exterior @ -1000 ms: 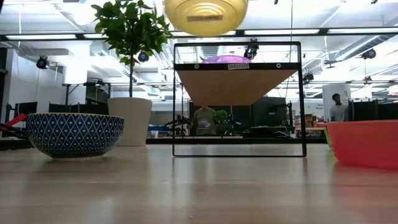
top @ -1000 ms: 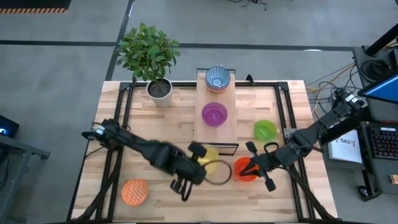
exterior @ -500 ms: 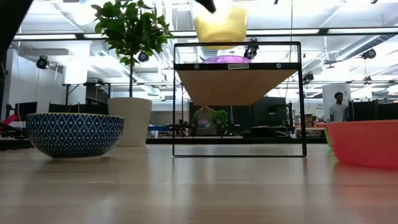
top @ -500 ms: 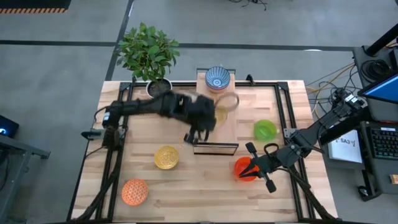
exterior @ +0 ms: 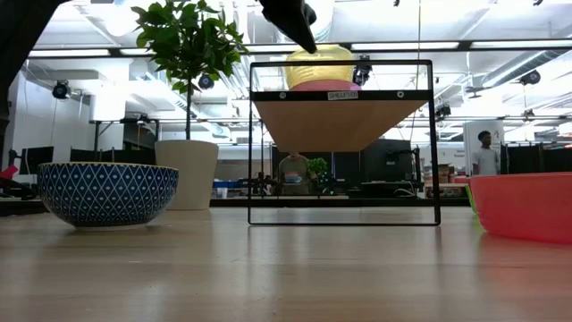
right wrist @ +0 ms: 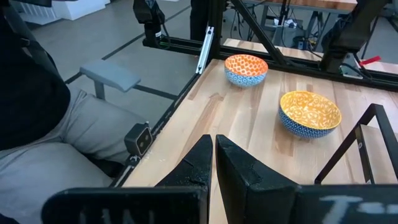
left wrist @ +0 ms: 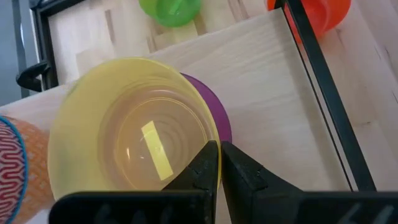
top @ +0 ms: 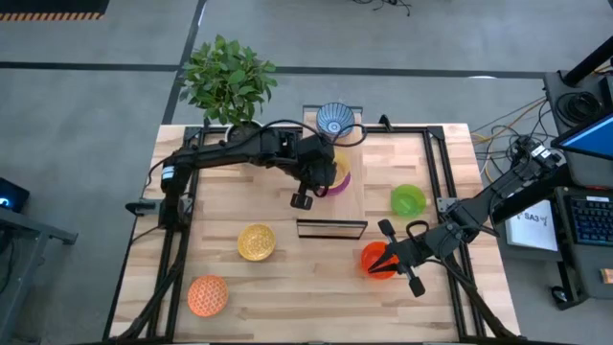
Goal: Place and stack bowls onto a shelf
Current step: Stack the yellow bowl on top of the purple bowl on the shelf
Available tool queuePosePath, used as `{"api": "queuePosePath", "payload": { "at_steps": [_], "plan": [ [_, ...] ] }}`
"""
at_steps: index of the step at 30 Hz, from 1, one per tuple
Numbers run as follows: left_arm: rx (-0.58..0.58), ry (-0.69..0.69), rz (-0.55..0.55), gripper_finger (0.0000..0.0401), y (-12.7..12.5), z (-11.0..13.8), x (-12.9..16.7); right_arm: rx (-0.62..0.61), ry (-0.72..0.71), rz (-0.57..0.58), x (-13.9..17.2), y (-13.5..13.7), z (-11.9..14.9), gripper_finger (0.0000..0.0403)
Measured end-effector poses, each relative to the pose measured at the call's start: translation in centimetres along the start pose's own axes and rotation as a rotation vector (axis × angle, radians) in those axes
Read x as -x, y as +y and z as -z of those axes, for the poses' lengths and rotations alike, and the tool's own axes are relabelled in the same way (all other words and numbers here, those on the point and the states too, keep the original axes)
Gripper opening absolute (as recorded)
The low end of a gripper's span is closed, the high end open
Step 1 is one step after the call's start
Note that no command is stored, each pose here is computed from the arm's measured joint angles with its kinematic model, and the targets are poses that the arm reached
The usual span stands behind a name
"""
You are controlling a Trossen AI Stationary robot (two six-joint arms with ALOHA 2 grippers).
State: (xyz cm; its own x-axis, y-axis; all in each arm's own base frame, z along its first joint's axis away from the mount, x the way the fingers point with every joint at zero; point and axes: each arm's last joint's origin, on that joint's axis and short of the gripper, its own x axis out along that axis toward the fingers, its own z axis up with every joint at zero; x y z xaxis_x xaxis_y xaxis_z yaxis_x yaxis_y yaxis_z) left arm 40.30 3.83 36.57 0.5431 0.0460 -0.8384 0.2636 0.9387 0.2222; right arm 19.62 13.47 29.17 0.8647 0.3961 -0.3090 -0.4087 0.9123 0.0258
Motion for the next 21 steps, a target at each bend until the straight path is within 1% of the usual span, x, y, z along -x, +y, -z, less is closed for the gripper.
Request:
{"api": "queuePosePath", "payload": {
  "at_steps": [13,18,21],
  "plan": [
    [0.027,0.001,-0.005,0.0002,0.01,0.04,-0.33,0.002,0.0,0.0,0.0,0.0,0.01,0.0012],
    [0.03,-0.001,-0.009,0.0025,0.02,0.02,-0.33,0.005,0.0,0.0,0.0,0.0,0.0,0.0012],
    [0.029,0.009,-0.033,0.0044,0.03,0.01,-0.33,0.011,0.0,0.001,0.0,0.0,0.01,0.0012]
  ]
}}
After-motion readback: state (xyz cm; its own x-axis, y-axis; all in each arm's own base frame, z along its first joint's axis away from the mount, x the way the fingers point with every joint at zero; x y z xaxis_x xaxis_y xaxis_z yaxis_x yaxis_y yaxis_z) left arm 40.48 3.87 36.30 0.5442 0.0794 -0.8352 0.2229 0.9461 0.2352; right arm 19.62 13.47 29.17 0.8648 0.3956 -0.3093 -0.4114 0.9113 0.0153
